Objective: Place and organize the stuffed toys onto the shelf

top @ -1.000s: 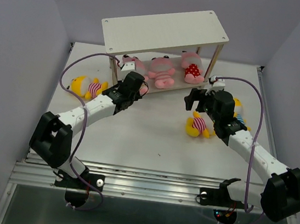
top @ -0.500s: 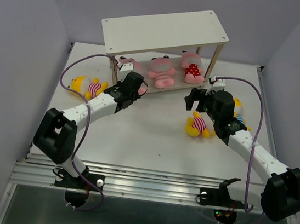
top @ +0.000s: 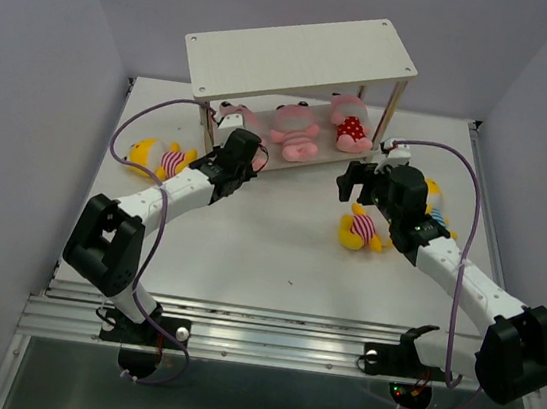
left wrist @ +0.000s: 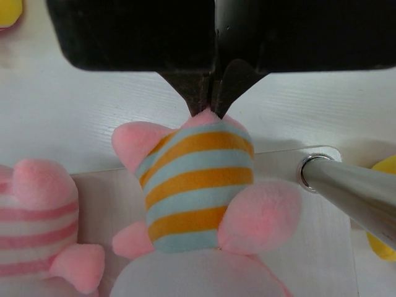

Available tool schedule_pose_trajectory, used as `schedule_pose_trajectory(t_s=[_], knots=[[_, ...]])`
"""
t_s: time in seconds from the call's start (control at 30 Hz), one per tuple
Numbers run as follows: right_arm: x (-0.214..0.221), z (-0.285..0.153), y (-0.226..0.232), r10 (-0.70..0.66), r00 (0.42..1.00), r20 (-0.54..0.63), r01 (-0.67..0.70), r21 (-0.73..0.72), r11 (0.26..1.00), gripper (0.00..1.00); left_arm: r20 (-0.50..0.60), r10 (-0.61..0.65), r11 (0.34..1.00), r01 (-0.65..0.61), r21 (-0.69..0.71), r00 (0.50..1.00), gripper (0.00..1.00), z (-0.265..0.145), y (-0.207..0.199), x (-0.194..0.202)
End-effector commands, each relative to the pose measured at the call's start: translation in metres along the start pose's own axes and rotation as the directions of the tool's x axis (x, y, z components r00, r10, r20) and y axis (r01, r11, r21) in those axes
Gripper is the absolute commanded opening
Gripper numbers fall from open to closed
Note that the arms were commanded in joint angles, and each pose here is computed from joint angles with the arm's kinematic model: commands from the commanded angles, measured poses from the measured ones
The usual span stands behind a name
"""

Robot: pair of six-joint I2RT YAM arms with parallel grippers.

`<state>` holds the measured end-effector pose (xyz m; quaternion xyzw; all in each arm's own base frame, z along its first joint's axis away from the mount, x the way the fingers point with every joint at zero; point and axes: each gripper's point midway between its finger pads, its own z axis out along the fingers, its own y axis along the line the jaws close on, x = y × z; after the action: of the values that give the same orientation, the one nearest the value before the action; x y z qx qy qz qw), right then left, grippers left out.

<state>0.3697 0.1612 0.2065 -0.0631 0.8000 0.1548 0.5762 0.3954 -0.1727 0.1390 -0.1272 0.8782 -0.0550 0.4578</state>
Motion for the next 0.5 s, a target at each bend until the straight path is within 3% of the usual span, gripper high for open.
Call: schedule_pose_trajectory(t_s=[0.0,0.4,0.47], knots=[[0.0,0.003,-0.005,-0.008,1.0,0.016,0.008,0.017,1.0,1.0,0.042,-0.021,0.999,0.02,0.033,0.999,0.0,0.002,-0.007,-0.019],[0.002,0.004,-0.006,-0.01,1.0,0.012,0.01,0.019,1.0,1.0,0.006,-0.038,0.999,0.038,0.006,0.999,0.0,0.011,0.004,-0.011],[0.001,0.004,-0.005,-0.01,1.0,0.012,0.01,0.014,1.0,1.0,0.003,-0.039,0.999,0.039,0.004,0.999,0.04,0.012,0.004,-0.01]])
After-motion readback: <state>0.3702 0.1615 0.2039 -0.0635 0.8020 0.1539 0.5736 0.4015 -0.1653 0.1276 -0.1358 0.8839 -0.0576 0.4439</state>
